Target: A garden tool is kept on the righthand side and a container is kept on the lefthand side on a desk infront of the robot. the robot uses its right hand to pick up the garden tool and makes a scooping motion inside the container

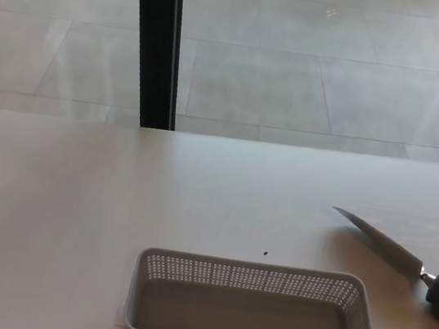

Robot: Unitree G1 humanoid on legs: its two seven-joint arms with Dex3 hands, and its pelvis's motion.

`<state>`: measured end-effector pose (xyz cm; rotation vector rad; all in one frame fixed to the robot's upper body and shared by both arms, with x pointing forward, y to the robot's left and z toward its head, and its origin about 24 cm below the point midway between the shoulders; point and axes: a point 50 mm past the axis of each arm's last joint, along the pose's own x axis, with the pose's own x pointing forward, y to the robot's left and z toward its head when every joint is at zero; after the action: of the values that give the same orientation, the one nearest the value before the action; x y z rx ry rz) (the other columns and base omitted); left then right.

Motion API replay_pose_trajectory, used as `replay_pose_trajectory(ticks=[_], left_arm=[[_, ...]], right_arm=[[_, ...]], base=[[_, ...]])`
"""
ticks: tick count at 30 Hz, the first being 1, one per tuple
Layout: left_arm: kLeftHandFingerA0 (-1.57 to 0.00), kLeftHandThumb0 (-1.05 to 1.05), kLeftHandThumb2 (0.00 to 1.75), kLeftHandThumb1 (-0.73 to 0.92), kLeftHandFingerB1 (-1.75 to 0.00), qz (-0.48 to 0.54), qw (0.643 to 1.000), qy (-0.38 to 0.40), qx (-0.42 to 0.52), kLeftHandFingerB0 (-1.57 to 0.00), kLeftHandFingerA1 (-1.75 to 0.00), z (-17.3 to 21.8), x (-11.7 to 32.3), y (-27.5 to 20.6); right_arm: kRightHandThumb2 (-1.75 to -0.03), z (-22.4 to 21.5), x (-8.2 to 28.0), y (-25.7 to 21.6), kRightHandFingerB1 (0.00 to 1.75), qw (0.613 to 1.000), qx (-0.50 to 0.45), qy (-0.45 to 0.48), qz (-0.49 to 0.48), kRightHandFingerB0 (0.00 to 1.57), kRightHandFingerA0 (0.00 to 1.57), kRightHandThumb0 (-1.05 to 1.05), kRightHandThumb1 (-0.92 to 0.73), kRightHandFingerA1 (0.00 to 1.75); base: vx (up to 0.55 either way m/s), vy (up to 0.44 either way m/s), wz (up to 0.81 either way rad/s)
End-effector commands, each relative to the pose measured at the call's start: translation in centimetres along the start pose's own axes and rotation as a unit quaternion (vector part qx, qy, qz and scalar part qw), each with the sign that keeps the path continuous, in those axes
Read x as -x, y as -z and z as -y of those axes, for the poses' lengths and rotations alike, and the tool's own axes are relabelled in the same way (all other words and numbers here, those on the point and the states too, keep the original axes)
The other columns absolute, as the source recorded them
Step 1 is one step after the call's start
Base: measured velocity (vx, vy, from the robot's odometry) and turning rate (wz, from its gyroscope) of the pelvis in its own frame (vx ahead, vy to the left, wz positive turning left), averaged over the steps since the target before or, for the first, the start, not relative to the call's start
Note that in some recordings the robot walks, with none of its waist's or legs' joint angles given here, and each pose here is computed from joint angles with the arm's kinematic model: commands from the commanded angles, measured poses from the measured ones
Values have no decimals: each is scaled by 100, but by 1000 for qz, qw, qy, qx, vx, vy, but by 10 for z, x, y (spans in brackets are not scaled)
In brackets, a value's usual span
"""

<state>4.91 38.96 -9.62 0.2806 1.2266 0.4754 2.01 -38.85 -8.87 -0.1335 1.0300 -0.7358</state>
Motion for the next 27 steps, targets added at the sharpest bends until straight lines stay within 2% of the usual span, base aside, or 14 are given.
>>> replay_pose_trajectory(ticks=[1, 5, 7, 12, 13, 14, 15, 16, 19, 20, 21, 23, 24, 27], left_arm=[[-59, -52, 60, 67, -48, -10, 1000, -9, 14, -48, -63, -10, 2, 3], [-58, -53, 61, 67, -50, -7, 1000, -6, 5, -50, -66, -6, 1, 0], [-58, -53, 60, 67, -48, -9, 1000, -4, 15, -49, -64, -6, 0, -1], [-61, -54, 60, 68, -50, -9, 1000, -10, 9, -51, -66, -10, 1, 1], [-58, -54, 60, 67, -50, -4, 1000, -3, 11, -51, -65, -10, 2, 1], [-56, -53, 60, 68, -50, -2, 1000, 1, 12, -49, -66, -10, 2, 2], [-56, -53, 60, 68, -51, -2, 1000, 1, 12, -50, -66, -10, 2, 1], [-56, -53, 60, 67, -51, -1, 1000, 3, 18, -51, -67, -11, 2, 1], [-57, -52, 60, 67, -51, -1, 1000, 4, 24, -51, -66, -10, 2, 0], [-58, -51, 60, 66, -50, -2, 999, 6, 39, -50, -67, -10, 2, 1], [-59, -53, 60, 67, -49, -2, 1000, 6, 30, -50, -64, -9, 2, 1], [-60, -51, 59, 65, -50, -1, 999, 2, 39, -52, -66, -8, 1, -1], [-59, -53, 60, 66, -51, 1, 999, 3, 36, -50, -68, -7, 0, -3], [-58, -53, 59, 65, -50, 12, 999, 1, 53, -49, -66, -4, -1, -8]], right_arm=[[-62, 33, -2, -50, 51, 977, -116, 108, 140, 1, 0, -60, -72, 51], [-91, 55, -3, -103, 47, 949, -200, 123, 208, 3, 0, -75, -52, 41], [-92, 64, 4, -141, 47, 934, -213, 132, 256, 4, 35, -75, -58, 91], [-63, 75, 34, -211, 39, 900, -197, 102, 374, 5, 12, -81, -78, 81], [-102, 75, 61, -254, 52, 871, -180, 81, 450, 0, 1, -41, -39, 55], [-103, 74, 75, -272, 45, 853, -159, 69, 491, 3, 0, -83, -59, 58], [-64, 71, 86, -283, 45, 839, -150, 52, 520, 4, 0, -90, -78, 62], [-98, 68, 94, -292, 53, 834, -142, 48, 530, 0, 2, -44, -30, 57], [-62, 50, 121, -316, 59, 809, -78, 16, 583, 15, 2, -101, -72, 81], [-94, 40, 130, -323, 56, 805, -31, 6, 592, 5, 7, -44, -22, 60], [-99, 33, 134, -326, 60, 799, 1, -9, 601, 10, 3, -98, -58, 68], [-96, 23, 140, -329, 55, 794, 58, -17, 605, 3, 6, -44, -24, 60], [-65, 10, 142, -328, 45, 791, 107, -46, 601, 6, 0, -98, -77, 67], [-104, -17, 133, -315, 26, 796, 192, -75, 568, 15, 3, -93, -63, 32]], base=[[0, 0, 0], [0, 0, 0], [0, 0, 0], [0, 0, 0], [0, 0, 0], [0, 0, 0], [0, 0, 0], [0, 0, 0], [0, 0, 0], [0, 0, 0], [0, 0, 0], [0, 0, 0], [0, 0, 0], [0, 0, 0]])
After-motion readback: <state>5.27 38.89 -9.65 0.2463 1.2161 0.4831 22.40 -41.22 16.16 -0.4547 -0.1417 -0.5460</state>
